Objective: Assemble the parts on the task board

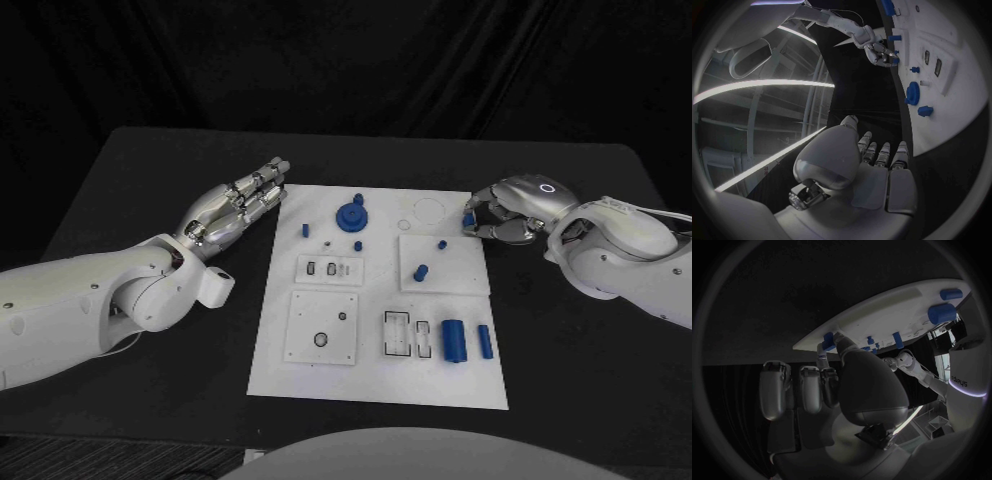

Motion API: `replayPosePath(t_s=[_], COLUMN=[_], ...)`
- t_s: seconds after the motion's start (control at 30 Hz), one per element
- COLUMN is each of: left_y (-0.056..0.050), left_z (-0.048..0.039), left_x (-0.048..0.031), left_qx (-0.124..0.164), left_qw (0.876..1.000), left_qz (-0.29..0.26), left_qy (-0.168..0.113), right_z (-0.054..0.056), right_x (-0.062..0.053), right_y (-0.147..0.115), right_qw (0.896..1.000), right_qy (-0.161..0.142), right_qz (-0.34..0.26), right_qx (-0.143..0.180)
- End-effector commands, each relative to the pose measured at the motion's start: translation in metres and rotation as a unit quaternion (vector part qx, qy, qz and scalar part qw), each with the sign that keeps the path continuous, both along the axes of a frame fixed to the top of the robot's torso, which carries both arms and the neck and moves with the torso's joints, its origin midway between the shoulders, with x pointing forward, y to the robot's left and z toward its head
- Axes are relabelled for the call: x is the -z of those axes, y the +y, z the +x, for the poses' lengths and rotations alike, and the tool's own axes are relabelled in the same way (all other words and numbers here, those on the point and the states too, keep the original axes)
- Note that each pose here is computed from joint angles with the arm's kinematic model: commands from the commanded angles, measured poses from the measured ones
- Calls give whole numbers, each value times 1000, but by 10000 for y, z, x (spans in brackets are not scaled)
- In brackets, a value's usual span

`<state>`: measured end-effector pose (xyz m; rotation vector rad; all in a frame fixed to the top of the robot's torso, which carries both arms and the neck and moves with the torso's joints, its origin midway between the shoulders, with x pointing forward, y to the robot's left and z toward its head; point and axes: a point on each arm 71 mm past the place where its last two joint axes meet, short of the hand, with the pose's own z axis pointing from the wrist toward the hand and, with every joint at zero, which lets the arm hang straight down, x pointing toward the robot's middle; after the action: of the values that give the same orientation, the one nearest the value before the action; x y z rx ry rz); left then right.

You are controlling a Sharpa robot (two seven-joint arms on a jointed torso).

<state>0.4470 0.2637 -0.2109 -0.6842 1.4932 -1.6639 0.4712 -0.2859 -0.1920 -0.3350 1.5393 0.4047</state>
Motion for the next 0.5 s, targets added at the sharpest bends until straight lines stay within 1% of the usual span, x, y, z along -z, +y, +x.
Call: replayPosePath(t_s=[0.03,0.33,0.5], left_y=[-6,-7,0], left_z=[-32,-32,-34], left_x=[-103,-101,-101], left_qx=[13,13,13], left_qw=[997,997,997], left_qz=[-46,-46,-46], left_qy=[-58,-58,-58], right_z=[-4,-9,-29], right_x=[-1,-16,-36], right_y=[-9,-3,19], right_qw=[1000,1000,1000], right_qy=[-9,-17,-25], right_qz=[3,8,15], right_qx=[4,3,-1])
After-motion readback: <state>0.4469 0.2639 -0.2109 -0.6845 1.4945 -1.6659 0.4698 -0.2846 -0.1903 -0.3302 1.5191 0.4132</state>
